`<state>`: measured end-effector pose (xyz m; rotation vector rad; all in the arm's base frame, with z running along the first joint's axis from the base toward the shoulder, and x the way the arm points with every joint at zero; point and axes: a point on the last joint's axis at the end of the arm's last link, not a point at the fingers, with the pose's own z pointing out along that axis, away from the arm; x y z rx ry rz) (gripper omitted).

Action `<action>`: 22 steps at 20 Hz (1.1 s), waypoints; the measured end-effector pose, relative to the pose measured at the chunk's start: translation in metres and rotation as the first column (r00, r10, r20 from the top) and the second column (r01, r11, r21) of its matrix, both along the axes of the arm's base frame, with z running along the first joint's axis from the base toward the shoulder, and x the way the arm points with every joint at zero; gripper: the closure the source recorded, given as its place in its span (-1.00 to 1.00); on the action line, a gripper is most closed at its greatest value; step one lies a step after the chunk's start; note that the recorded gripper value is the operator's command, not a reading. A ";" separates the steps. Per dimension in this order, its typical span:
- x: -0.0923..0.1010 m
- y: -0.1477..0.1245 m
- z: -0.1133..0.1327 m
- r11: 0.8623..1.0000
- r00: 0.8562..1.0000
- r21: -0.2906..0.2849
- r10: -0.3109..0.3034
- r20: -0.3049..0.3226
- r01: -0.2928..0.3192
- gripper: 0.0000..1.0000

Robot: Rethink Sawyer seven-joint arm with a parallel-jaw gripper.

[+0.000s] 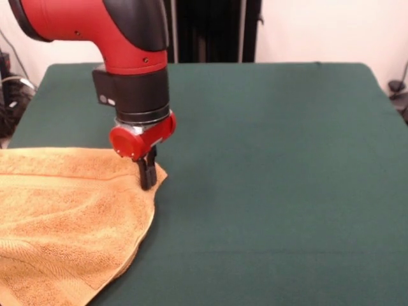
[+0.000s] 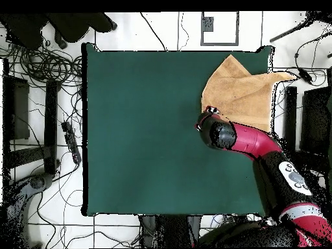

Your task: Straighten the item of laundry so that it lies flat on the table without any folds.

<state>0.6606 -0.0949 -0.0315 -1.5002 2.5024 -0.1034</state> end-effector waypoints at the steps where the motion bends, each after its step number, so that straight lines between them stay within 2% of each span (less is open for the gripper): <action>1: 0.000 -0.002 0.000 1.000 1.000 -0.004 -0.002 0.000 0.002 1.00; 8: 0.004 -0.017 0.002 1.000 1.000 -0.027 -0.014 0.008 0.015 1.00; 12: 0.011 -0.025 -0.006 0.999 1.000 -0.034 -0.026 0.017 0.027 1.00; 15: 0.015 -0.033 -0.016 0.999 0.999 -0.026 -0.043 0.021 0.044 1.00; 22: 0.019 -0.040 -0.016 0.998 0.997 0.004 -0.066 0.033 0.066 1.00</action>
